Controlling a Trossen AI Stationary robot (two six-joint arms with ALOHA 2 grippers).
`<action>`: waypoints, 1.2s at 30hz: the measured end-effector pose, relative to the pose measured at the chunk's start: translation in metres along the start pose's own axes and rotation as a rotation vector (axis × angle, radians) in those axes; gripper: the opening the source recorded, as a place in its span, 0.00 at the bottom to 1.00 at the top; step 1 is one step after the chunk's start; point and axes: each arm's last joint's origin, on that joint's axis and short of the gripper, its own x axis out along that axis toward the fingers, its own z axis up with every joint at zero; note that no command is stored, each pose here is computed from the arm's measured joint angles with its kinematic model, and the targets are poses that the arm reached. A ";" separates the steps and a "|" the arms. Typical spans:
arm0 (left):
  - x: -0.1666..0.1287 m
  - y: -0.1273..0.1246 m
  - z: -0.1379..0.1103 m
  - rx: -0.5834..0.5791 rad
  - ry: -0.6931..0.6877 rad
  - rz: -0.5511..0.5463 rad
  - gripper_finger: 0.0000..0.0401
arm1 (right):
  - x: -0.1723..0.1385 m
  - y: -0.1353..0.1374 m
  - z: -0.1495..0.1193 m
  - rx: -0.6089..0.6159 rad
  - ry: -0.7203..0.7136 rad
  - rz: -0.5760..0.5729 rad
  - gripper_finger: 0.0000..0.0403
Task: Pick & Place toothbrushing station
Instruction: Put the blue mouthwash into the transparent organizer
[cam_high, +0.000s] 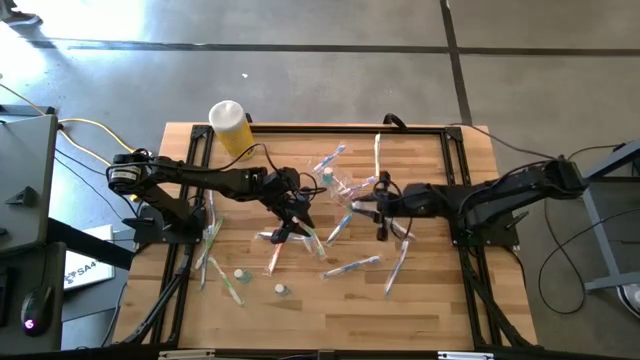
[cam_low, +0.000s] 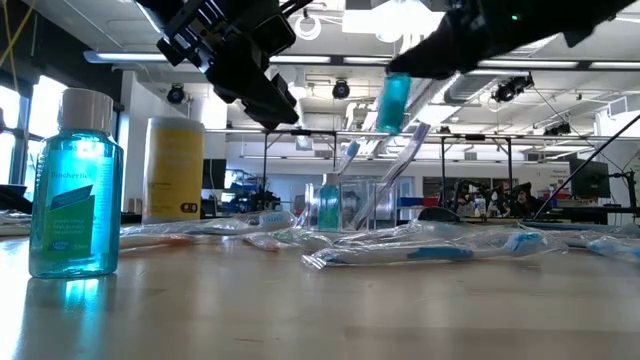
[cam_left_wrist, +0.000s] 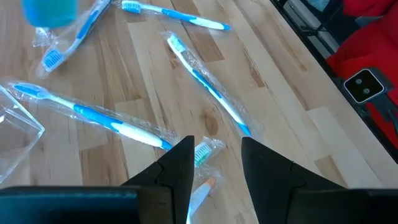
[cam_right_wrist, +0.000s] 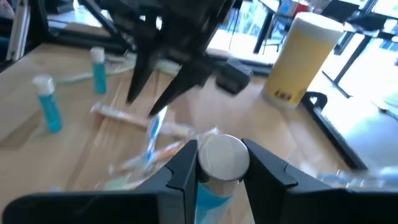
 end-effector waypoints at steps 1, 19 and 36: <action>0.000 0.000 -0.001 -0.003 0.006 -0.001 0.32 | 0.003 -0.004 0.002 -0.001 -0.010 0.002 0.23; 0.000 -0.001 -0.008 -0.003 0.074 -0.013 0.32 | 0.065 -0.068 -0.039 0.120 -0.003 -0.310 0.23; 0.000 -0.001 -0.007 0.020 0.067 -0.012 0.32 | 0.080 -0.074 -0.034 0.090 0.069 -0.429 0.23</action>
